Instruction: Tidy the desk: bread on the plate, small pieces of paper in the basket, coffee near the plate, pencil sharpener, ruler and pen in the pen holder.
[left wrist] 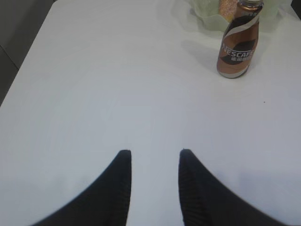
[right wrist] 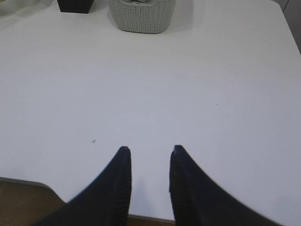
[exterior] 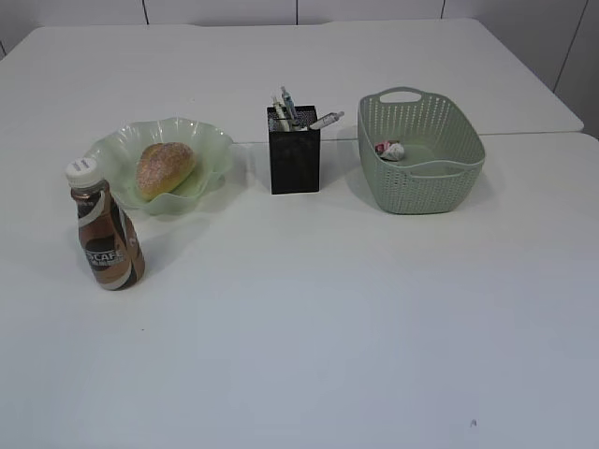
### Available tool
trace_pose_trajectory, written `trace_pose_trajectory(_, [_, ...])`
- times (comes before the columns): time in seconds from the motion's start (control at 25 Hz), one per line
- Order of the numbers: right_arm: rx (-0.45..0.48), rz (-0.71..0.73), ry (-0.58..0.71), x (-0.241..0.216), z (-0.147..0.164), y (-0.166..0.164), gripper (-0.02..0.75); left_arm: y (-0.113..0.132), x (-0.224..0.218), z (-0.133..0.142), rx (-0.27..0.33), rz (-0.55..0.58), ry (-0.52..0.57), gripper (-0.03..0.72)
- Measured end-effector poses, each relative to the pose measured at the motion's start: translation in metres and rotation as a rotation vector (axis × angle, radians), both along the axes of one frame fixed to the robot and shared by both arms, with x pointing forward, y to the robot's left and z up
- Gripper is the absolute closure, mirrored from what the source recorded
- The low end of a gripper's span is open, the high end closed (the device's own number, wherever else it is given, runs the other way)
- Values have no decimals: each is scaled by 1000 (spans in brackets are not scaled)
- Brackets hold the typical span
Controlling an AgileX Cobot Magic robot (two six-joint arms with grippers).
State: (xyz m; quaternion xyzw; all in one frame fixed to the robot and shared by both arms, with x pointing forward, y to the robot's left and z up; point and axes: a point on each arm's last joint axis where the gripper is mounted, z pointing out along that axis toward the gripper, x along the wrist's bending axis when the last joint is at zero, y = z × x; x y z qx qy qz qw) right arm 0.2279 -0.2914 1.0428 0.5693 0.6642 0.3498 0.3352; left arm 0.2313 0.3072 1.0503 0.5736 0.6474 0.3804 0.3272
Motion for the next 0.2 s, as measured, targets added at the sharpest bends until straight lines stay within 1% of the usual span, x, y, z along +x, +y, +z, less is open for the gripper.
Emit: trace_pose_trajectory(0.2, [0, 0, 0, 0, 0, 0, 498, 0, 0, 0, 0, 0, 0, 451])
